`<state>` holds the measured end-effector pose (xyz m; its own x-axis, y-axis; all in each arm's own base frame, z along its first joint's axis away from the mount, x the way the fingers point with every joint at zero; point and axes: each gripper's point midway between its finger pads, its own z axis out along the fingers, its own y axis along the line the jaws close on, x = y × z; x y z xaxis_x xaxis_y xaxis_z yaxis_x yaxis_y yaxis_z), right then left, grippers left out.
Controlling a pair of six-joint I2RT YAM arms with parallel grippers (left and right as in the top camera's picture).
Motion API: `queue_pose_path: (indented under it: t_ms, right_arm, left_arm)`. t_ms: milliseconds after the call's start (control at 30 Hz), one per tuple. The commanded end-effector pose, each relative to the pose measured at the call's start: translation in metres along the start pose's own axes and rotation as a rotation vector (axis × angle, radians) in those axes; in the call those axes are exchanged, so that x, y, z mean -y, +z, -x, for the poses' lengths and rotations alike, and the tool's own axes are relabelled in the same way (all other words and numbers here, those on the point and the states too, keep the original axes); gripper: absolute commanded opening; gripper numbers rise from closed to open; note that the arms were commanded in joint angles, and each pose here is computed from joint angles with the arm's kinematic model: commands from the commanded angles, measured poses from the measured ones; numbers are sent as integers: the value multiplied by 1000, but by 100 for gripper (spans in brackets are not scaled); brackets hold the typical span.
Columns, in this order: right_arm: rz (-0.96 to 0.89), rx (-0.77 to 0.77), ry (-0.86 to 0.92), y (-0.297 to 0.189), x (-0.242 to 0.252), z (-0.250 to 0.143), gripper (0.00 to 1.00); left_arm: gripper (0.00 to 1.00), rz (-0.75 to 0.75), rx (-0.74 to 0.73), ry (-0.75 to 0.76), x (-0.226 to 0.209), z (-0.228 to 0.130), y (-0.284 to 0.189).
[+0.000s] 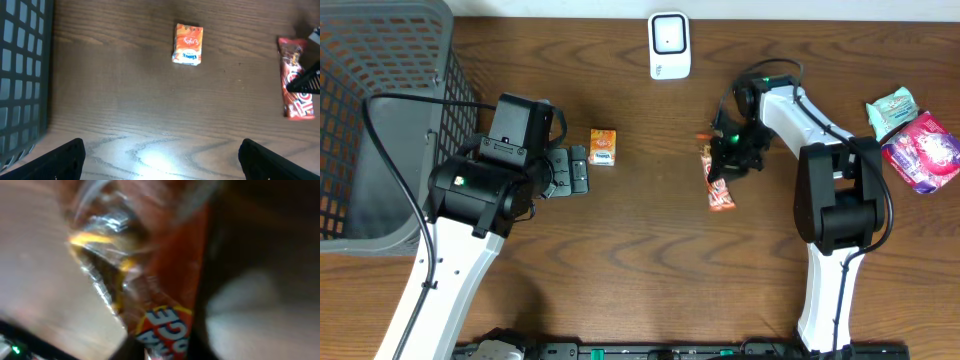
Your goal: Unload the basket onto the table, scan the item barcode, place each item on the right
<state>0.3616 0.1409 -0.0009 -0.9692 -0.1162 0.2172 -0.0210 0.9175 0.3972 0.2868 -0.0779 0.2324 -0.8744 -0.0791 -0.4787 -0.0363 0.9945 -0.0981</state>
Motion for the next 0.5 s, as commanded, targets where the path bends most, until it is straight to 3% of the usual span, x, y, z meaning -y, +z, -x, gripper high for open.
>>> queue_pose_path:
  t_ms: [0,200,467]
  right_arm:
    - [46,8,40,17,-3,6,1]
    - [271,167,60,-21,-52,55,1]
    - [510,578,151,-109,-112,160,1]
  left_arm:
    - [98,12,-1,1,-3,1,1]
    - [98,12,-1,1,-3,1,1]
    - [98,12,-1,1,-3,1,1]
